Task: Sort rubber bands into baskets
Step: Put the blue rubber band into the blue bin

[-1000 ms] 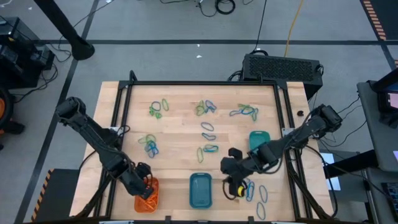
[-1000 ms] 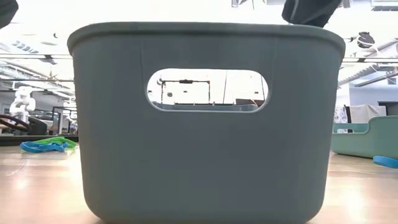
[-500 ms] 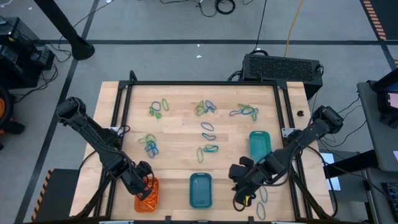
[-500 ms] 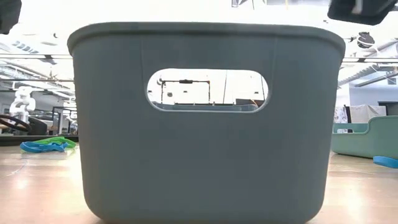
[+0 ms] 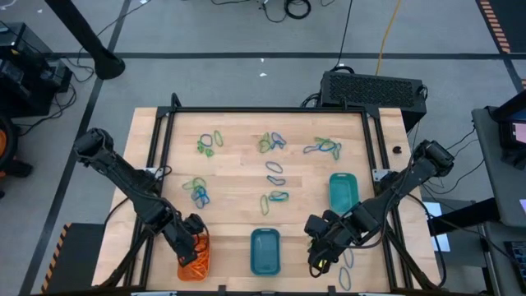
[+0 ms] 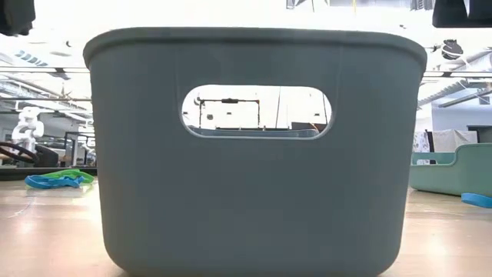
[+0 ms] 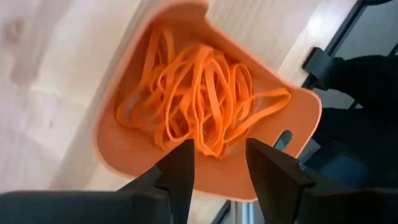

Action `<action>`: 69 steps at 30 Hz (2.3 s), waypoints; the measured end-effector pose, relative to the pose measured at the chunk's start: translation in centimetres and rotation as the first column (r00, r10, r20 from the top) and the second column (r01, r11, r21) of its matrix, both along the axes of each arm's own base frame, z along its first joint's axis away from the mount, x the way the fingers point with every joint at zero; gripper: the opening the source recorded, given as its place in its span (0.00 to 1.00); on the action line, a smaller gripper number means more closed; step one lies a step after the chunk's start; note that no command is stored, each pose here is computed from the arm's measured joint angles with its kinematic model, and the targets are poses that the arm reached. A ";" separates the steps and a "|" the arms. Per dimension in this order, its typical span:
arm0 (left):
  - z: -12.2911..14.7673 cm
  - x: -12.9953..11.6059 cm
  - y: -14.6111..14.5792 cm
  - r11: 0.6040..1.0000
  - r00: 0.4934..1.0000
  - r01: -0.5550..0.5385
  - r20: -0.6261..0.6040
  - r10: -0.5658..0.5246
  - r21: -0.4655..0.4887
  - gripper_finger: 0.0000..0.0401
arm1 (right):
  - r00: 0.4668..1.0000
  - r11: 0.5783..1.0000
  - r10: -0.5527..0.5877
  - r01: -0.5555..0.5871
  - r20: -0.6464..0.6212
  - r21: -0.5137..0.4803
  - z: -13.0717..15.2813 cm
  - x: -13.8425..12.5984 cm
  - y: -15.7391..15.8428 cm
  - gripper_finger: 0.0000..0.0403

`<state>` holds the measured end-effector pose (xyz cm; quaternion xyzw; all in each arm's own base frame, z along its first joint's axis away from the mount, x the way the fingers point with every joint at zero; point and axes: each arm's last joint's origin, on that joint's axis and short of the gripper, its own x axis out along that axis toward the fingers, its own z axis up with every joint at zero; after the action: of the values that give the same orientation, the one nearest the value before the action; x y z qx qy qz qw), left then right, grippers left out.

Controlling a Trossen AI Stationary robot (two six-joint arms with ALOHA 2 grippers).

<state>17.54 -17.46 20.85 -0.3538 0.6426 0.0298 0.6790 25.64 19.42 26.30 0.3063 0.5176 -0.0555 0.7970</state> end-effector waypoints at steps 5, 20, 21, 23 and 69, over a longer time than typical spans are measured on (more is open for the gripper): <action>0.1 0.7 0.7 0.999 0.998 0.042 0.039 -0.042 0.014 0.38 | 0.999 0.999 -0.028 0.028 -0.017 0.027 0.0 -0.1 0.1 0.38; 4.2 7.4 3.9 0.985 0.785 -0.014 0.613 -0.095 0.171 0.37 | 0.883 0.977 -0.210 0.199 -0.421 -0.070 -3.5 -3.5 -0.1 0.38; 4.5 7.9 4.2 0.985 0.753 -0.025 0.651 -0.095 0.172 0.37 | 0.877 0.977 -0.212 0.204 -0.432 -0.065 -3.9 -3.7 -0.1 0.38; 5.2 8.8 5.0 0.984 0.689 -0.048 0.719 -0.091 0.171 0.37 | 0.859 0.975 -0.217 0.215 -0.464 -0.057 -5.0 -4.2 0.0 0.38; 4.9 13.7 7.2 0.981 0.553 -0.037 0.821 -0.140 0.192 0.37 | 0.750 0.882 -0.446 0.460 -0.488 -0.098 -11.6 -10.4 3.1 0.02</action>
<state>31.21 -10.23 25.78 -0.2414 0.2505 -0.1004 0.9321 15.26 22.47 14.71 0.4087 0.6158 -0.3165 0.5947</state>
